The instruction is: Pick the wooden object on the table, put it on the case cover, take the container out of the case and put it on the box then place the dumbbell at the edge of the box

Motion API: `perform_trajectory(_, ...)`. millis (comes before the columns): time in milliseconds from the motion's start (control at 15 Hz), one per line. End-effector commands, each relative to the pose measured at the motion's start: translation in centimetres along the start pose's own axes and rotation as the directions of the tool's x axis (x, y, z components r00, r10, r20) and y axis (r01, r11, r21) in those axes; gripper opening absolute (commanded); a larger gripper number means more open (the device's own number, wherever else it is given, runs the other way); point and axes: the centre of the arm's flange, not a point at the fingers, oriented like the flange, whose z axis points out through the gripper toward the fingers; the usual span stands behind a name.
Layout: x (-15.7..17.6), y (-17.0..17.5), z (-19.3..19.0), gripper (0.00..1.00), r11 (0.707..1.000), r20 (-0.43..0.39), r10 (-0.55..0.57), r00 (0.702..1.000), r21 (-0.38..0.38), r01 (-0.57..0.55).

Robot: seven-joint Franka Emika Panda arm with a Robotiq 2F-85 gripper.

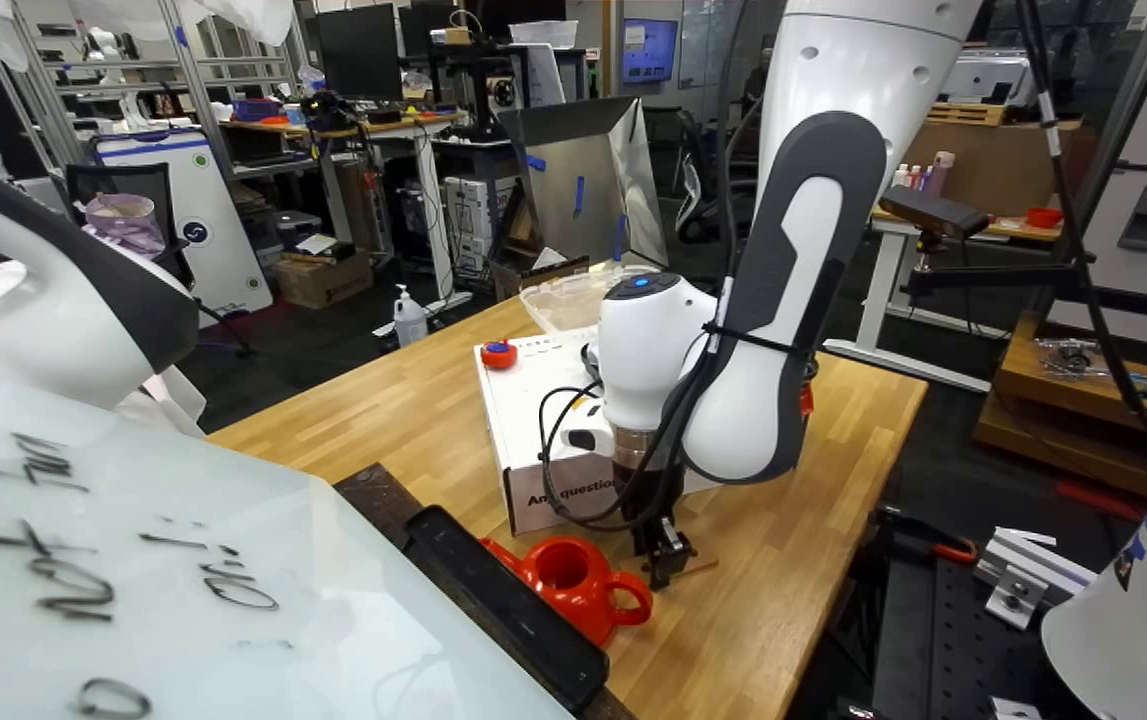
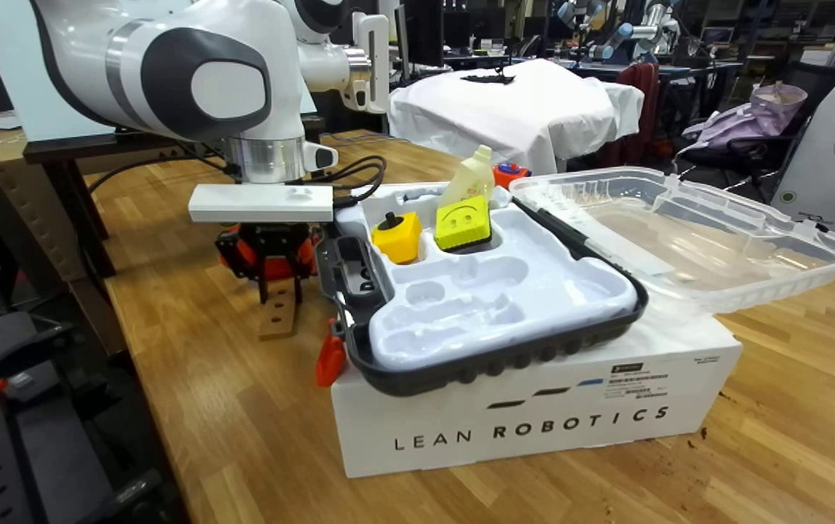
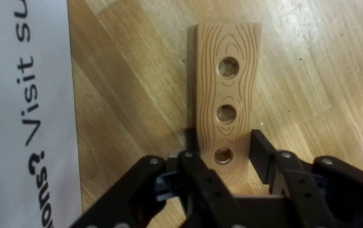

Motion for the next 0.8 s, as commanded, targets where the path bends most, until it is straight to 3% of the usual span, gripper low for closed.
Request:
perform_trajectory(0, 0.3, 0.0, 1.5, 0.28, 1.0, 0.011, -0.009, 1.0, 0.027, 0.009)
perform_trajectory(200, 0.4, 0.1, 1.4, 0.27, 1.0, 0.012, -0.008, 1.0, 0.028, 0.007)
perform_trajectory(333, 0.3, 0.1, 1.0, 0.18, 1.0, 0.009, 0.001, 1.0, 0.028, -0.002)
perform_trajectory(733, -0.2, 0.1, -2.2, 0.18, 0.998, 0.002, 0.057, 0.998, -0.02, -0.057)
